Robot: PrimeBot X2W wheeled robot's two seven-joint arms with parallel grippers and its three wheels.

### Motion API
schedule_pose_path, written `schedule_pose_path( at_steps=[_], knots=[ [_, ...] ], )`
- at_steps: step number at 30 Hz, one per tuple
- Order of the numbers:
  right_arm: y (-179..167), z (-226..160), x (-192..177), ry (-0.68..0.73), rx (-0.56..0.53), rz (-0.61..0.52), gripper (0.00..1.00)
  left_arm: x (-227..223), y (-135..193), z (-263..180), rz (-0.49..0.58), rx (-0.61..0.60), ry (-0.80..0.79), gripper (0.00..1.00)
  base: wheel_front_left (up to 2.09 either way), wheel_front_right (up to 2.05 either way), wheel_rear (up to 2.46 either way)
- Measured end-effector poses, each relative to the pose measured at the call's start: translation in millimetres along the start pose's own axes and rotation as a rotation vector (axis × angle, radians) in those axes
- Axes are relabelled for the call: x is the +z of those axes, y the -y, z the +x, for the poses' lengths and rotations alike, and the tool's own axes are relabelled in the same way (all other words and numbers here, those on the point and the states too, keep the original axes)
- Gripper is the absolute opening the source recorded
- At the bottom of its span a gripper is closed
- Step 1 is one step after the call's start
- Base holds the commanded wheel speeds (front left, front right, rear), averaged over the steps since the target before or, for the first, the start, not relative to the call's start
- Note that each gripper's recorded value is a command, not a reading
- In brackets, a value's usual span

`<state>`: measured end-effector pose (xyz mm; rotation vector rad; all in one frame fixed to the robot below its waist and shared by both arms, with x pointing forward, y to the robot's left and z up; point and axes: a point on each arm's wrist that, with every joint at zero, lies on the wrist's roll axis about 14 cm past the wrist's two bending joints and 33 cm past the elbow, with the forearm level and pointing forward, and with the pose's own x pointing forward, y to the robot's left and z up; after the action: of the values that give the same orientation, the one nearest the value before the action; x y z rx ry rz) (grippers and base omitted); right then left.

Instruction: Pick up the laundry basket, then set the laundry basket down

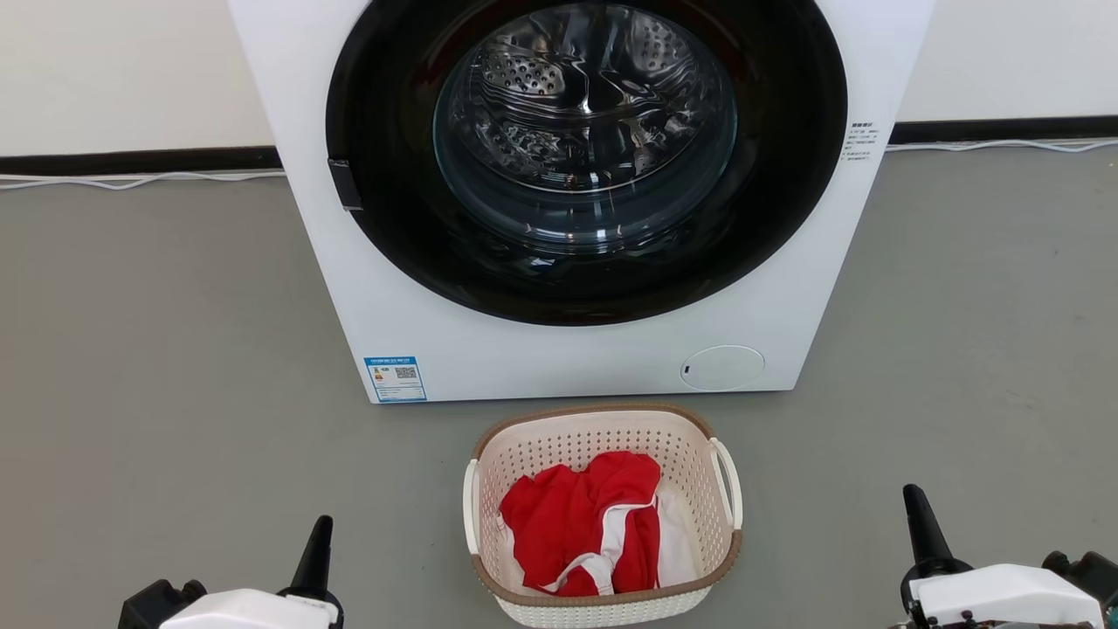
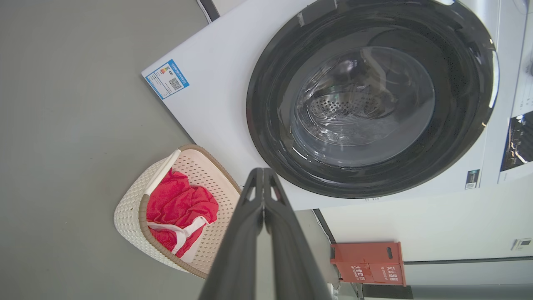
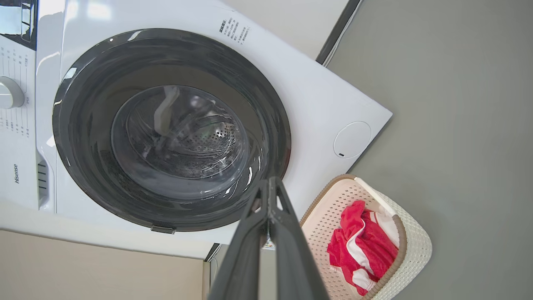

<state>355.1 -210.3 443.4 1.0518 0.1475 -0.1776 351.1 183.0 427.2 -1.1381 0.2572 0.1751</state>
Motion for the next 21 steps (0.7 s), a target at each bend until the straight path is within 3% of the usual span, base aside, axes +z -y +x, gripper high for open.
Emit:
schedule_pose_path(
  at_steps=[21],
  knots=[
    [-11, 4, 4, -0.006, 0.036, 0.252, 0.0, 10, 20, 4, -0.209, -0.084, 0.002, 0.0, 0.0, 0.0, 0.0]
  ],
)
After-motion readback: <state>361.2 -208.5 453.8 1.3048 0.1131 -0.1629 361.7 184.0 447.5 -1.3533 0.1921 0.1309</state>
